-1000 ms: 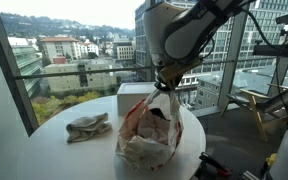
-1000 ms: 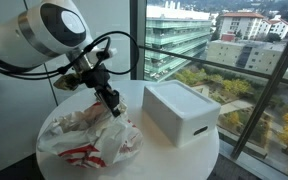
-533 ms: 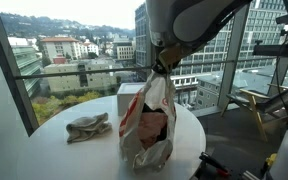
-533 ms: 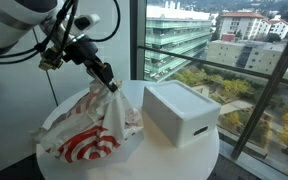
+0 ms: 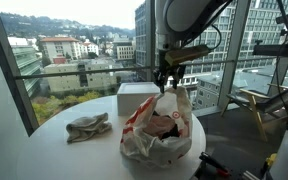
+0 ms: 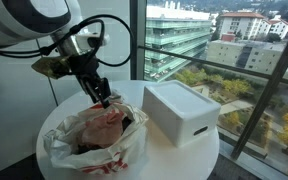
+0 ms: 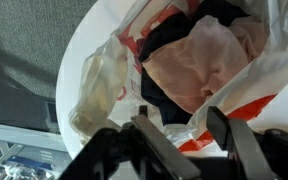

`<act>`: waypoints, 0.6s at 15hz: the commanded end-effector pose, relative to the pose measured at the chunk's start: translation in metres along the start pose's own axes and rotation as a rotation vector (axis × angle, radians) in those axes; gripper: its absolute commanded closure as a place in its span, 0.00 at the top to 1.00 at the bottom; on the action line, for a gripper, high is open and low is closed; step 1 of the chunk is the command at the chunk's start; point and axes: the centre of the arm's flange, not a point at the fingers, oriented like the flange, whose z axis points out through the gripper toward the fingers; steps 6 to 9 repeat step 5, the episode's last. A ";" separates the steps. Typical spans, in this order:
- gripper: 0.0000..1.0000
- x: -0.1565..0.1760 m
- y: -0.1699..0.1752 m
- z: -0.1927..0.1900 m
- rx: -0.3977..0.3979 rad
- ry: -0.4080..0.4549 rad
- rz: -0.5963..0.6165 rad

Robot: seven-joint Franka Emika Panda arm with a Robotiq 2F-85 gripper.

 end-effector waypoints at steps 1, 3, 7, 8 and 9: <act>0.94 -0.014 0.007 -0.009 0.086 -0.069 -0.053; 1.00 -0.020 0.006 -0.006 0.120 -0.080 -0.085; 1.00 -0.025 0.003 -0.003 0.137 -0.074 -0.113; 1.00 -0.025 0.003 -0.003 0.137 -0.074 -0.113; 1.00 -0.025 0.003 -0.003 0.137 -0.074 -0.113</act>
